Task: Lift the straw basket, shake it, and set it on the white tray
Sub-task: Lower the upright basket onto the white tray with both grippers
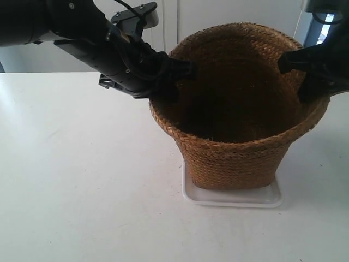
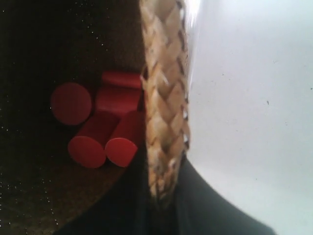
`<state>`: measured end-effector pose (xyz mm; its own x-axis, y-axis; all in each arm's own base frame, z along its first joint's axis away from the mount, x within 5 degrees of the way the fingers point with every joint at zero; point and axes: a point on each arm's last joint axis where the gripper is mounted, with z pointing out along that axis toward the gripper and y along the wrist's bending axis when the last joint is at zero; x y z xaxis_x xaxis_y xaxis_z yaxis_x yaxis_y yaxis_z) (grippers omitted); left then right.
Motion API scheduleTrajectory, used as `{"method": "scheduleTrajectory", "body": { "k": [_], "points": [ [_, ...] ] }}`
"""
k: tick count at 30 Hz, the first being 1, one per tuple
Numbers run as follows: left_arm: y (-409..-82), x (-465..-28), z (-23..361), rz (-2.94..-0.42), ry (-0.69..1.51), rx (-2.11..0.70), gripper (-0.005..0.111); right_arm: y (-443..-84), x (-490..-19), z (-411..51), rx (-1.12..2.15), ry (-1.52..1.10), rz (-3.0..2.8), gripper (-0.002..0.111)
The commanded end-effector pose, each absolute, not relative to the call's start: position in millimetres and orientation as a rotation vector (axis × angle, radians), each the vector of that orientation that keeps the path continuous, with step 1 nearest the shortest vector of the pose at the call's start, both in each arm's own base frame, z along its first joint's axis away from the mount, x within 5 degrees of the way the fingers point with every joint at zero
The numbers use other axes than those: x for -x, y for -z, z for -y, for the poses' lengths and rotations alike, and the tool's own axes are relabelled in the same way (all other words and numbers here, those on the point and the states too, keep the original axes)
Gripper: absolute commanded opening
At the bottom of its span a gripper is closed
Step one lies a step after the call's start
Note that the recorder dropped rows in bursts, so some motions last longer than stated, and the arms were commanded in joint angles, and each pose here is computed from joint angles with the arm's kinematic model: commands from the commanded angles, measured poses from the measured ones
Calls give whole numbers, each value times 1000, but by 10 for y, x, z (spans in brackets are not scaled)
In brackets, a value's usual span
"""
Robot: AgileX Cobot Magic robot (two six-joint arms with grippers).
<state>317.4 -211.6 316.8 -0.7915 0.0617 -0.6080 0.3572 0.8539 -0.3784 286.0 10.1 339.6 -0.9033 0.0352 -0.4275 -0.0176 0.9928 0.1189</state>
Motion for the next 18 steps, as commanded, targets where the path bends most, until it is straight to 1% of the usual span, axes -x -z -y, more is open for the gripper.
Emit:
{"method": "scheduleTrajectory", "body": {
  "k": [1, 6, 7, 9, 10, 11, 12, 13, 14, 15, 16, 17, 18],
  "points": [
    [-3232, -3177, 2115, -2376, 616, -353, 0, -3371, -2874, -56, -2, -132, -2684, 0],
    [-3235, -3181, 2116, -2368, 613, -360, 0, -3364, -2876, -43, 4, -110, -2683, 0],
    [-3236, -3182, 2116, -2367, 613, -359, 0, -3367, -2882, -43, 3, -110, -2676, 1],
    [-3235, -3182, 2115, -2365, 608, -368, 4, -3374, -2895, -42, 2, -108, -2660, 9],
    [-3231, -3177, 2114, -2372, 607, -371, 15, -3379, -2904, -41, 1, -107, -2648, 19],
    [-3231, -3177, 2114, -2371, 606, -373, 20, -3380, -2907, -41, 1, -106, -2645, 23],
    [-3226, -3174, 2111, -2378, 601, -378, 33, -3384, -2913, -40, 1, -106, -2637, 36],
    [-3226, -3174, 2111, -2378, 601, -378, 38, -3384, -2913, -40, 1, -106, -2637, 41],
    [-3221, -3169, 2110, -2382, 596, -391, 47, -3385, -2916, -40, 0, -105, -2633, 53],
    [-3219, -3166, 2109, -2385, 594, -395, 49, -3386, -2918, -40, 0, -105, -2631, 58],
    [-3212, -3159, 2107, -2394, 589, -409, 54, -3388, -2922, -40, 0, -105, -2626, 67],
    [-3208, -3154, 2106, -2400, 587, -414, 57, -3391, -2926, -40, 0, -104, -2621, 71],
    [-3207, -3153, 2105, -2402, 587, -415, 58, -3393, -2930, -36, 1, -98, -2615, 72]
  ]
}}
